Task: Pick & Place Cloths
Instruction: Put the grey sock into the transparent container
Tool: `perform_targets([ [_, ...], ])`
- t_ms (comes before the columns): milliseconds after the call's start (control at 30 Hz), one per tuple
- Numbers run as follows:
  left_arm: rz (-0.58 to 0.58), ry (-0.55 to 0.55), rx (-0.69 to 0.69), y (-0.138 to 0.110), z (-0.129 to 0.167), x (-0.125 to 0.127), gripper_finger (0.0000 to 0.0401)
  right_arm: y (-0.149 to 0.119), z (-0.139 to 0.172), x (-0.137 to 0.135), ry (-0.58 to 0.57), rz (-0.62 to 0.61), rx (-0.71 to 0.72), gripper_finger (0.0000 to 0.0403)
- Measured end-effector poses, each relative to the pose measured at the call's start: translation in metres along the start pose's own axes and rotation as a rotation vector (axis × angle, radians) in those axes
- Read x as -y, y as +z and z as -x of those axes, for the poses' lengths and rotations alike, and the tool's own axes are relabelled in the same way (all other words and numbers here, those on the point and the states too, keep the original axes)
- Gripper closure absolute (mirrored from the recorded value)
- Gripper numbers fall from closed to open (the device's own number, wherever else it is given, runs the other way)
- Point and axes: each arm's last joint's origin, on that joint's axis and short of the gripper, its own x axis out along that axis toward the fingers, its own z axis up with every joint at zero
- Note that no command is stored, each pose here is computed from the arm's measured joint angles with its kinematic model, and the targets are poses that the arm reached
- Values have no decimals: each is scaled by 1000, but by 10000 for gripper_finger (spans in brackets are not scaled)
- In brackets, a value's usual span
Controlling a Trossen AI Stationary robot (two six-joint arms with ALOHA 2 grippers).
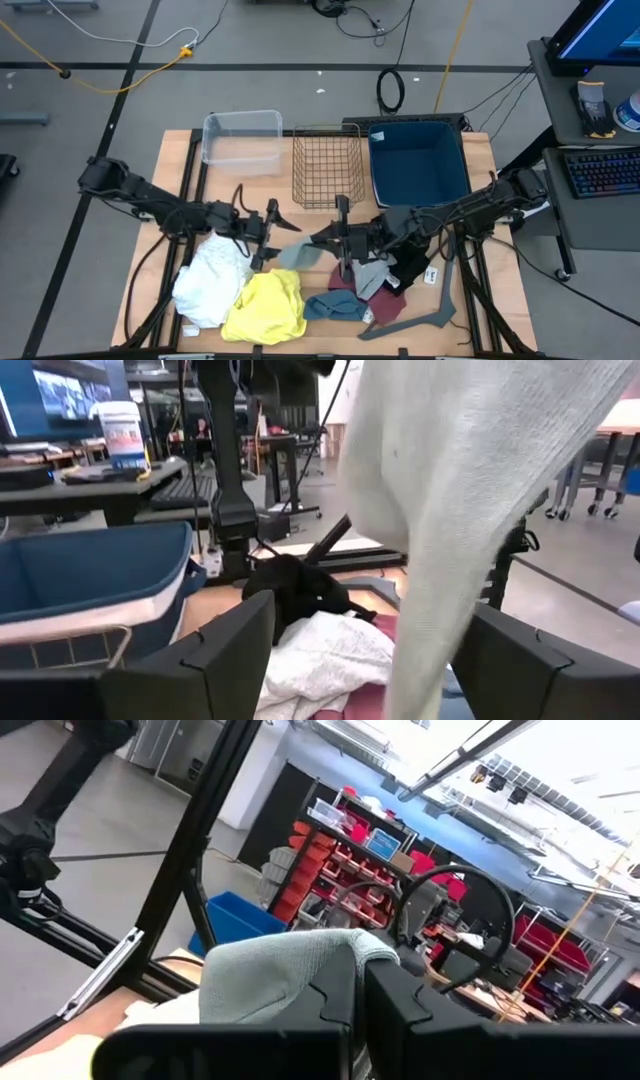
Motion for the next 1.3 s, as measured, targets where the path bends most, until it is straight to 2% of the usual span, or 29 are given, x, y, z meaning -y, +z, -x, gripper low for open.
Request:
perform_targets([
  [167, 41, 8, -32, -6, -13, -2, 132, 1, 0, 0, -4, -1, 7, 403],
  [433, 58, 29, -44, -6, -34, -9, 226, 1, 0, 0, -5, -16, 12, 403],
  [733, 60, -126, -6, 5, -42, -8, 307, -2, 0, -1, 12, -33, -20, 403],
  [900, 71, -190, -12, 5, -41, -6, 388, -2, 0, -2, 16, -50, -27, 400],
  [1100, 138, -205, -106, -3, -40, -4, 398, -6, 0, -4, 32, -46, -63, 377],
  [1300, 244, -13, -296, -21, -37, -9, 399, -9, 2, -14, 85, -36, -126, 351],
])
